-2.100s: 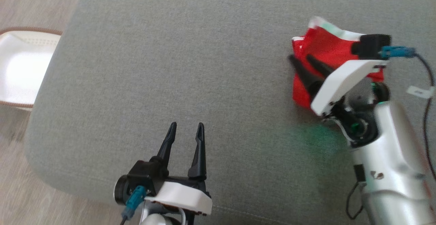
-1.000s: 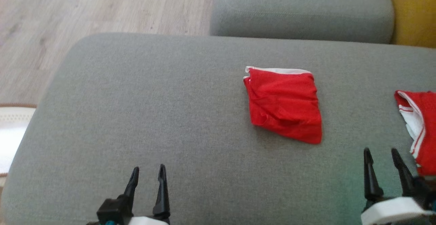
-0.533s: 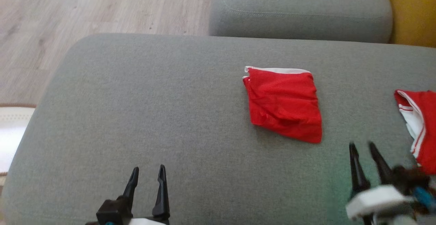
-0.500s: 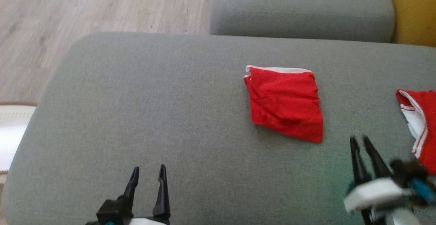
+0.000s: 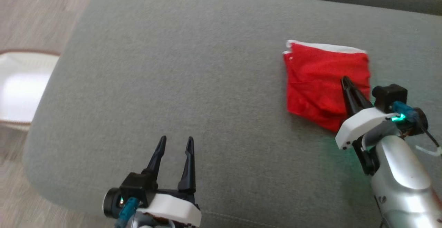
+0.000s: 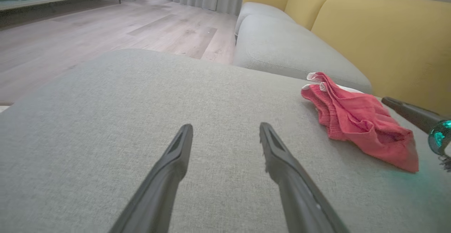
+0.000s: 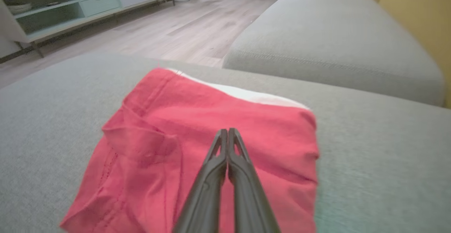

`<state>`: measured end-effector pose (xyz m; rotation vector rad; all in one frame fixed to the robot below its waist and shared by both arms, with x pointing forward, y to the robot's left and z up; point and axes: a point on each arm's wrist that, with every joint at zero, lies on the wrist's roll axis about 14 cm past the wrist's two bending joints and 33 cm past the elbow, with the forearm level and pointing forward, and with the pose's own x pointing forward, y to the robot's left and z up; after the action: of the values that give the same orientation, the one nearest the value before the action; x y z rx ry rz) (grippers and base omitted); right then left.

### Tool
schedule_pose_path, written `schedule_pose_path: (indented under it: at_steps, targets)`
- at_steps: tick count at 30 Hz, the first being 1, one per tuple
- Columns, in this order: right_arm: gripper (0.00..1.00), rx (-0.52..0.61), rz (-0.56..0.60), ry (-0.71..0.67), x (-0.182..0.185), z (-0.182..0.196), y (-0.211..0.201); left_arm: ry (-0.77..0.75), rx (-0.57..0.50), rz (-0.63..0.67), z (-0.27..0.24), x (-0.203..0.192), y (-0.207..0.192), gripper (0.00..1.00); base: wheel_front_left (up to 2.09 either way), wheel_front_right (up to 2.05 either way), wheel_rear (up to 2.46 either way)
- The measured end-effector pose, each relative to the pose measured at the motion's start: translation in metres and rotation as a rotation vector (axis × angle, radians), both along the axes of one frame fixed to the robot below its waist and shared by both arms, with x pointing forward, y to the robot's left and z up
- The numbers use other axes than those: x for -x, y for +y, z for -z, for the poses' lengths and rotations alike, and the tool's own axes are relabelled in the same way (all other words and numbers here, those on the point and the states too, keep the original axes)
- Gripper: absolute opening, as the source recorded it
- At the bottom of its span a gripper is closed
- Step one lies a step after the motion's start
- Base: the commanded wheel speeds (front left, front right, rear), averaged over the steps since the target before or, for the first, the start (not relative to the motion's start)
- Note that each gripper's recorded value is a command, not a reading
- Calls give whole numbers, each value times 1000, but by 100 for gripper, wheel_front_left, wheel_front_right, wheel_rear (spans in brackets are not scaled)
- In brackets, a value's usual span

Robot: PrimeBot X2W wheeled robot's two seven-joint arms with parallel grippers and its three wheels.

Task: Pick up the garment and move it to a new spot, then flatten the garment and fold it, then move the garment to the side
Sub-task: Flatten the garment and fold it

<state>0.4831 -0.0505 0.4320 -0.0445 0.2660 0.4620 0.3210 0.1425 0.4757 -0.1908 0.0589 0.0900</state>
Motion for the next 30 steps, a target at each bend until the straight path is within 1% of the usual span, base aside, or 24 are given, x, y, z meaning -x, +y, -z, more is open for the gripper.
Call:
schedule_pose_path:
  at_steps: [6,9,12,19,24,27,30]
  targets:
    - [0,9,-55,92,5,42,21,45,1,-56,10,4,10,100,0,0,0]
    - [0,20,-87,108,11,54,29,60,-3,-67,14,4,12,100,0,0,0]
    - [0,18,-127,86,16,51,38,60,-3,-64,14,2,11,100,0,0,0]
    - [0,16,-231,75,42,48,62,46,-1,-46,11,-2,6,100,0,0,0]
    - [0,5,-308,93,74,52,78,34,2,-24,8,-4,0,100,0,0,0]
    - [0,-20,-309,94,82,47,79,24,4,-12,6,-6,-3,100,0,0,0]
    - [0,-51,-280,65,80,34,72,9,3,-12,2,-6,-2,100,0,0,0]
